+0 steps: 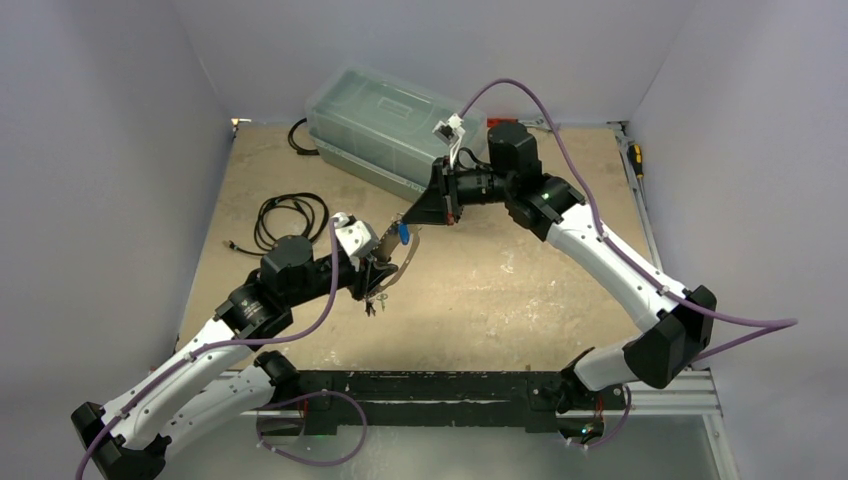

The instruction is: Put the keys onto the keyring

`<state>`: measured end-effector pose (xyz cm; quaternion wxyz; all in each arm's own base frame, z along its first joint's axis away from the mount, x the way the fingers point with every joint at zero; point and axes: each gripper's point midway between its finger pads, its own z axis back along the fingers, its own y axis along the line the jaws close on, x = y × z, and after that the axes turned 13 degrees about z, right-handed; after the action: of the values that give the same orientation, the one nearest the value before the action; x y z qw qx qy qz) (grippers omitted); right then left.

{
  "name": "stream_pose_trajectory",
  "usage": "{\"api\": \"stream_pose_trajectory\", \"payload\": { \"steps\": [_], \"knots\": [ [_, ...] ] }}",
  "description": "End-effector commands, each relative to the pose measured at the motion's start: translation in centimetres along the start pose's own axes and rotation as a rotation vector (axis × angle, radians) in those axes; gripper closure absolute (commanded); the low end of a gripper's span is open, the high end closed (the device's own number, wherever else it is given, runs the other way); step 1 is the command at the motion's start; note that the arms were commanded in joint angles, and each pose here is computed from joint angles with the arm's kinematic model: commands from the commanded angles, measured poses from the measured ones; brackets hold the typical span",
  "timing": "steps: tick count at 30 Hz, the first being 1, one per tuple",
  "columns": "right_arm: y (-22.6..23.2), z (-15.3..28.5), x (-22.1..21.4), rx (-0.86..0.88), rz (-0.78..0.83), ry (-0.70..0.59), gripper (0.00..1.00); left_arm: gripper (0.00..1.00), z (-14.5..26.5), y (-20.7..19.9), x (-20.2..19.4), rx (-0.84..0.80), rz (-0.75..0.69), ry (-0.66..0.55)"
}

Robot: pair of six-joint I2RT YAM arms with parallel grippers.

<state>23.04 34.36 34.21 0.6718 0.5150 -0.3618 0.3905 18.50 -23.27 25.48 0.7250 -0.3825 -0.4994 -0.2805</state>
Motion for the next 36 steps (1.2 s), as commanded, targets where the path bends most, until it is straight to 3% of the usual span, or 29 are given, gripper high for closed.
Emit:
{"api": "stream_pose_trajectory", "payload": {
  "steps": [1, 36],
  "knots": [
    [1.5, 0.6, 2.2, 0.009, 0.072, -0.046, 1.00, 1.00, 0.0, -0.9, 2.2, -0.035, -0.029, -0.082],
    [1.2, 0.5, 2.7, -0.064, 0.086, -0.027, 1.00, 1.00, 0.0, -0.6, 2.2, -0.021, -0.027, -0.081]
  ]
}}
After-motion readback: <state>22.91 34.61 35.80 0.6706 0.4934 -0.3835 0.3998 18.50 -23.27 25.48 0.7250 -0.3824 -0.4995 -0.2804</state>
